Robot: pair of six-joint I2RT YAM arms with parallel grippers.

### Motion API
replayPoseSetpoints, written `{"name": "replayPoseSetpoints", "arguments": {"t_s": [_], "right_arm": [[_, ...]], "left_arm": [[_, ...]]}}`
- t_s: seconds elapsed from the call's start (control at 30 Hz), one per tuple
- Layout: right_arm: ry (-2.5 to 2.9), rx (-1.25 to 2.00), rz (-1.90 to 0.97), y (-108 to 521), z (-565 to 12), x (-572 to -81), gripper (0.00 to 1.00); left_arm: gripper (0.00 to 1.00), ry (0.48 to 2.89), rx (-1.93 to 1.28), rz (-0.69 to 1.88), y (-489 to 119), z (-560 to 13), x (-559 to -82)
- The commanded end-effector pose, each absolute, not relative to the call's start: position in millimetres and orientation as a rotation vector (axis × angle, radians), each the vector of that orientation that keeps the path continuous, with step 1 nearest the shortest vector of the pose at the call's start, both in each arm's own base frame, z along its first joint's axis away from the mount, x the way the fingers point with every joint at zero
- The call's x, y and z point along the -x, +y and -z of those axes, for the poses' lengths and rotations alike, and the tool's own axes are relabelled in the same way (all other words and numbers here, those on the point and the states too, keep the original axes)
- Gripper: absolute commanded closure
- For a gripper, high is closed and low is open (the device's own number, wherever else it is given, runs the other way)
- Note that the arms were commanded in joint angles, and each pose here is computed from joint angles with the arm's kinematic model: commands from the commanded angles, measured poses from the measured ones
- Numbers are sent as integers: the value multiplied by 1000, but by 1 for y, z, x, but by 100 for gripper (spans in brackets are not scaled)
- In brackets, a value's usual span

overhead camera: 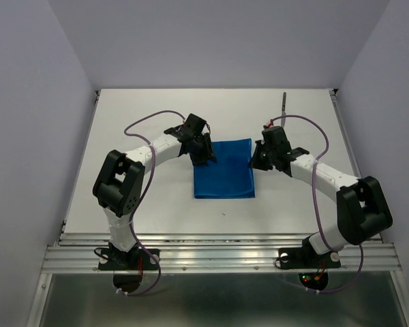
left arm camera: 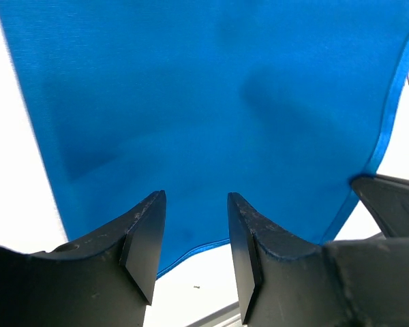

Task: Fold the napkin into a case and place the utensils inside
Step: Smooth out the square-folded napkin at the center of the board.

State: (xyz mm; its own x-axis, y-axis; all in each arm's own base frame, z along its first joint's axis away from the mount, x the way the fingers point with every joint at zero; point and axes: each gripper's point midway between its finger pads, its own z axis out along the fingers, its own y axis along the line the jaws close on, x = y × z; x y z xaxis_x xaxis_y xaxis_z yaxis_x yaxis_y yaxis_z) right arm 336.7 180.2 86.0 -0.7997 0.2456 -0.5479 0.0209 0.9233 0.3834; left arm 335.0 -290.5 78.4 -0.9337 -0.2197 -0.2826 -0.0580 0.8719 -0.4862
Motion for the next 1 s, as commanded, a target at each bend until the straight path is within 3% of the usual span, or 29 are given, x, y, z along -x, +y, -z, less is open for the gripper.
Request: {"name": "replayPoseSetpoints", "arguments": {"t_s": [0.0, 0.3, 0.43, 0.53, 0.73, 0.97], "right_arm": [[2460, -209, -461, 171, -92, -325, 99], [2542, -285, -360, 148, -54, -292, 98], [2588, -304, -321, 141, -36, -281, 71], [2587, -320, -301, 137, -34, -277, 63], [2603, -324, -312, 136, -30, -270, 59], [2622, -333, -359, 141, -23, -262, 59]], "left_arm": [[48, 2648, 202, 714, -291, -103, -346], [48, 2659, 210, 700, -286, -98, -342], [48, 2664, 213, 687, -281, -97, -334], [46, 2655, 221, 644, -269, -98, -327], [32, 2668, 243, 523, -236, -85, -301], [31, 2684, 280, 525, -218, -70, -269]]}}
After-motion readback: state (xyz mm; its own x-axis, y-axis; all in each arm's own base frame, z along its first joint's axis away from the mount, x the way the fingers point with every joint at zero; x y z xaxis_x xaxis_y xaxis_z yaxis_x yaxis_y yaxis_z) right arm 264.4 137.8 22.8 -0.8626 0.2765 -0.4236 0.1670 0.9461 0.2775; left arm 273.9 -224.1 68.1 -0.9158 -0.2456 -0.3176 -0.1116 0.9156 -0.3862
